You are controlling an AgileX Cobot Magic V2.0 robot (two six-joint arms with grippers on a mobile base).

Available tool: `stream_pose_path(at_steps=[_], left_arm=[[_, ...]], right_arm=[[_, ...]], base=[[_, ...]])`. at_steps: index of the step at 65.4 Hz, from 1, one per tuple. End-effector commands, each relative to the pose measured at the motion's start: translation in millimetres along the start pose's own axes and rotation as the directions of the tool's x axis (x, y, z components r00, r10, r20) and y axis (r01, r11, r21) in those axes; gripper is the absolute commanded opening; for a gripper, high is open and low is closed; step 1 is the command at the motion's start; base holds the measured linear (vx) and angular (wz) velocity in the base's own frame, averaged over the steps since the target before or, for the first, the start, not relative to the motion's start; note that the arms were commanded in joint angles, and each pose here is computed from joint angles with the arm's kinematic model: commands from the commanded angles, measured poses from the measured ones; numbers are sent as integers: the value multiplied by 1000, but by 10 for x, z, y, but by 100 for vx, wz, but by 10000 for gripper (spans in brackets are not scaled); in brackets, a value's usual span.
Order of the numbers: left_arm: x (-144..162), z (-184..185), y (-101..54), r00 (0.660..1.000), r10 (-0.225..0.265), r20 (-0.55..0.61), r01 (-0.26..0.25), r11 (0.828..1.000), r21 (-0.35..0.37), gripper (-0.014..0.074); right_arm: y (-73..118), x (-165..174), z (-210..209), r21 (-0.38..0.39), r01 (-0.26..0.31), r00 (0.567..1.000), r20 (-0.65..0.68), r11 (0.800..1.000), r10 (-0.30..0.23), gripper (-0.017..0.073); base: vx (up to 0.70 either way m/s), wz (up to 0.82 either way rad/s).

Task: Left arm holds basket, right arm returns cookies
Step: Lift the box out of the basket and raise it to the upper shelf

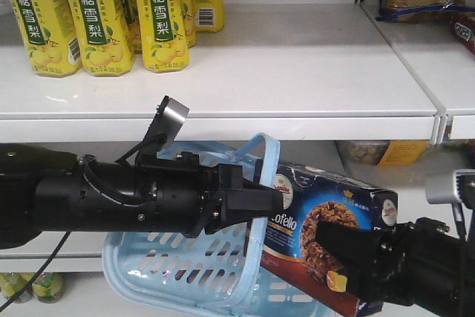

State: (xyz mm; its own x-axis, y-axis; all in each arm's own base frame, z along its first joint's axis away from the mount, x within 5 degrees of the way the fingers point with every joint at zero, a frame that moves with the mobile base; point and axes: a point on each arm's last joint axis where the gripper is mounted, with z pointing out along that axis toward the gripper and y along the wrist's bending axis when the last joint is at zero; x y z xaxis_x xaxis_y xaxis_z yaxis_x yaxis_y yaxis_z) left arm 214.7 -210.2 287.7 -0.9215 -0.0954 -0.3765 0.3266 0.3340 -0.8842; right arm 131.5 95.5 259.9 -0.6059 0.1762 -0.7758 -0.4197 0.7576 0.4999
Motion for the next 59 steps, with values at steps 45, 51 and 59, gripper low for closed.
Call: stream_pose_path(at_steps=[45,51,59], left_arm=[[-109,-99,-277,997,-3,75,-6,994,113,-3],[-109,-99,-277,997,-3,75,-6,994,113,-3],[-109,-99,-277,997,-3,75,-6,994,113,-3]], right_arm=[[298,-735,-671,248,390,920,-76,887,-384,124],[402,-886,-861,265,367,924,4,892,-382,125],[582,-1057,-1185,244,364,896,173,899,-410,125]], base=[[0,0],[0,0],[0,0]])
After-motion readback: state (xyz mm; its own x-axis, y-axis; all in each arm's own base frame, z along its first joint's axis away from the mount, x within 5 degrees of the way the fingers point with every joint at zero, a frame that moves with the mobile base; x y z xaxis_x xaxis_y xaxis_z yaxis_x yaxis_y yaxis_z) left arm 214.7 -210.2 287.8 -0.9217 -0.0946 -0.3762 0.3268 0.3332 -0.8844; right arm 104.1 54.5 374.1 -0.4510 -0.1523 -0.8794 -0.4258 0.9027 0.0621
